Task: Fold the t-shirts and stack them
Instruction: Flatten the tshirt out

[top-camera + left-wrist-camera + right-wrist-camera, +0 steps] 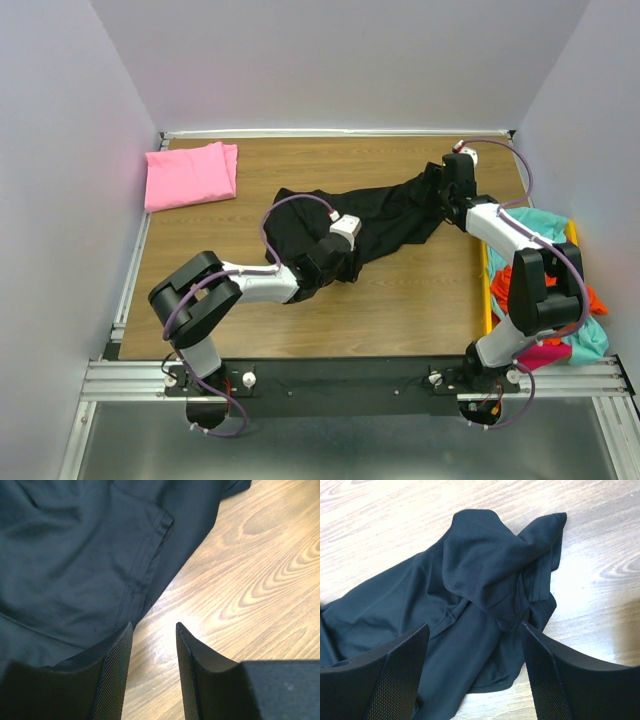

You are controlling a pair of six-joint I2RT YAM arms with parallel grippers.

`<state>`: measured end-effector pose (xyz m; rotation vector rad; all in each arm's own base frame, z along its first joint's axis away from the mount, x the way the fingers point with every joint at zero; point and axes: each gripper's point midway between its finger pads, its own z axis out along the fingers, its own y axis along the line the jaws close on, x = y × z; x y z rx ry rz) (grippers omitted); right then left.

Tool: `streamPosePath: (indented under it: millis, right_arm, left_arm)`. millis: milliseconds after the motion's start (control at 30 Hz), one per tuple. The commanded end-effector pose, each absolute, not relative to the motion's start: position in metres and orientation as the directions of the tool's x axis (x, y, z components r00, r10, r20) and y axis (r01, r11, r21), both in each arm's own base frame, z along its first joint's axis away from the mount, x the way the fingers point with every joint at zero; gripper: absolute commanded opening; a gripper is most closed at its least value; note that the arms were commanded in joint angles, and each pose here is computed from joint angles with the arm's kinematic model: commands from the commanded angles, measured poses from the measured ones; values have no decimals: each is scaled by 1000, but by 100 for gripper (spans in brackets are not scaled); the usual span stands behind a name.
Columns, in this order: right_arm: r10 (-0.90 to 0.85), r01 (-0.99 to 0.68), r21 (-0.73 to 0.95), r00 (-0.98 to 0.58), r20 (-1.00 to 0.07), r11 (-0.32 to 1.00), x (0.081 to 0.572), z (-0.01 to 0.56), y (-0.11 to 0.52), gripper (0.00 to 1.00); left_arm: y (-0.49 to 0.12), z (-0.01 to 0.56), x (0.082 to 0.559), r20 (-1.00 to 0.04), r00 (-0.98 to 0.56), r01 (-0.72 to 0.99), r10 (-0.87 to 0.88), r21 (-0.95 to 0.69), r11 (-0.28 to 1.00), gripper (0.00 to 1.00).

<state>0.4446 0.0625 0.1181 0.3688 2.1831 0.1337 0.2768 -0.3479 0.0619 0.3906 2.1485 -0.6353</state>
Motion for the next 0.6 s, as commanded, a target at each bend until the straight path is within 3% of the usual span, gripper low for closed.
streamPosePath:
  millis: [0, 567]
  right_arm:
    - [323, 245, 222, -543, -775, 944, 440, 119, 56, 80]
    - [322, 242, 221, -554, -768, 945, 441, 114, 57, 80]
  left_arm:
    - [-335, 43, 272, -784, -619, 415, 52, -270, 869, 48]
    - [-316, 18, 276, -766, -639, 321, 74, -178, 930, 47]
